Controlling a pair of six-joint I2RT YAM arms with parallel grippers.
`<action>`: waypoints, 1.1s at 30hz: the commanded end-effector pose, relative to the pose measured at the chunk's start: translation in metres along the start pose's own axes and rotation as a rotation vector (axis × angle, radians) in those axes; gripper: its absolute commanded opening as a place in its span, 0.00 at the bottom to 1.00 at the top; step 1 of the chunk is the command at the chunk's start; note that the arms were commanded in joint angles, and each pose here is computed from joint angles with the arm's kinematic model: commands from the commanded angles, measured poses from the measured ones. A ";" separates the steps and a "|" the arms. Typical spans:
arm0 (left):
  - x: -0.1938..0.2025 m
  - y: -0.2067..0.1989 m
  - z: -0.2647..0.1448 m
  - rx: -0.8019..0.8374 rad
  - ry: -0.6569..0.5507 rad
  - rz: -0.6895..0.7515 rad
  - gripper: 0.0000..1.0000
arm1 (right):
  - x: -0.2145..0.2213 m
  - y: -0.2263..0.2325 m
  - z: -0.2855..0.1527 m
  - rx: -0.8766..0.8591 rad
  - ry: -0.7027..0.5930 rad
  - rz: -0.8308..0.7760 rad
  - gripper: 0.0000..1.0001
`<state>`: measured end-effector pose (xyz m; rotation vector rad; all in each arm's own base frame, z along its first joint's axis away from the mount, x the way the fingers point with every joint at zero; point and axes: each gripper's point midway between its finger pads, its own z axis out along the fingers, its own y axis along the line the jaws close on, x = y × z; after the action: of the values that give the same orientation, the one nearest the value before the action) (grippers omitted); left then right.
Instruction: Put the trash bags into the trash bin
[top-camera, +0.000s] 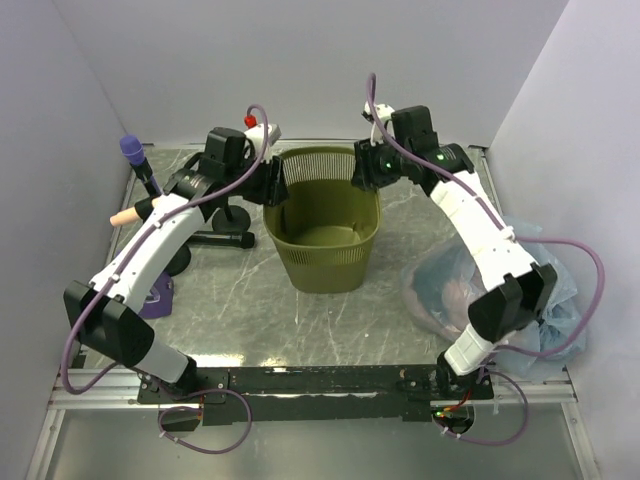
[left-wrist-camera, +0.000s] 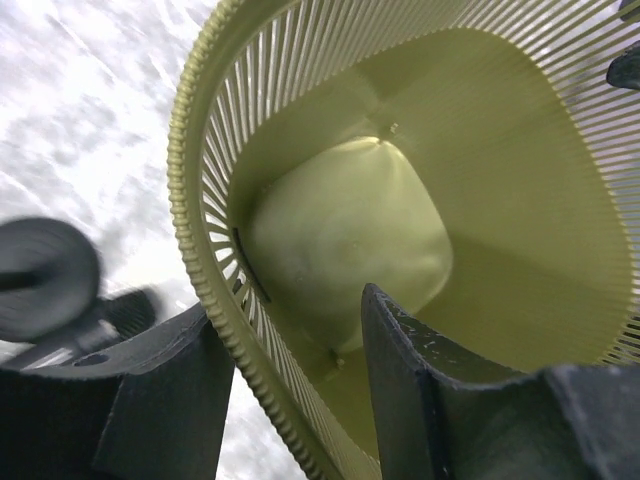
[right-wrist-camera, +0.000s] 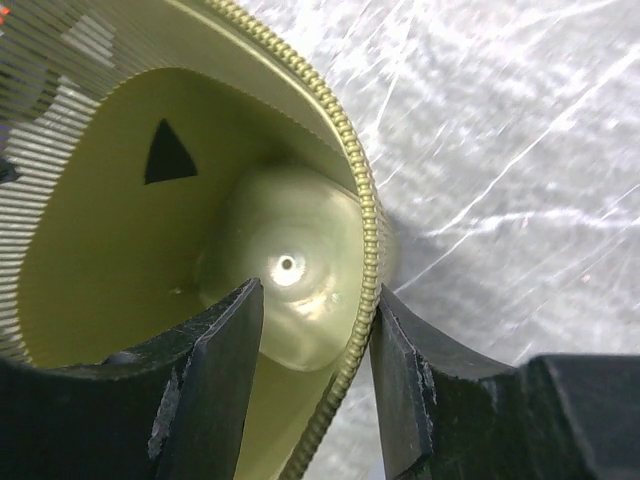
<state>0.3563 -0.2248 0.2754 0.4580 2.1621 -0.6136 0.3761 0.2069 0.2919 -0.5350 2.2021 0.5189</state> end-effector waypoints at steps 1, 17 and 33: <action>-0.077 -0.009 -0.002 0.007 -0.248 0.099 0.55 | -0.050 0.023 0.014 -0.098 -0.130 -0.052 0.52; -0.159 0.101 0.050 -0.304 -0.363 0.066 0.63 | -0.130 -0.039 0.099 0.044 -0.272 -0.141 0.55; -0.189 0.119 0.033 -0.321 -0.453 0.038 0.78 | -0.168 -0.060 0.088 0.135 -0.398 -0.141 0.77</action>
<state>0.5689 -0.1751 0.3264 0.1866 1.8645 -0.2692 0.5684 0.2425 0.3017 -0.5058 1.9103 0.3656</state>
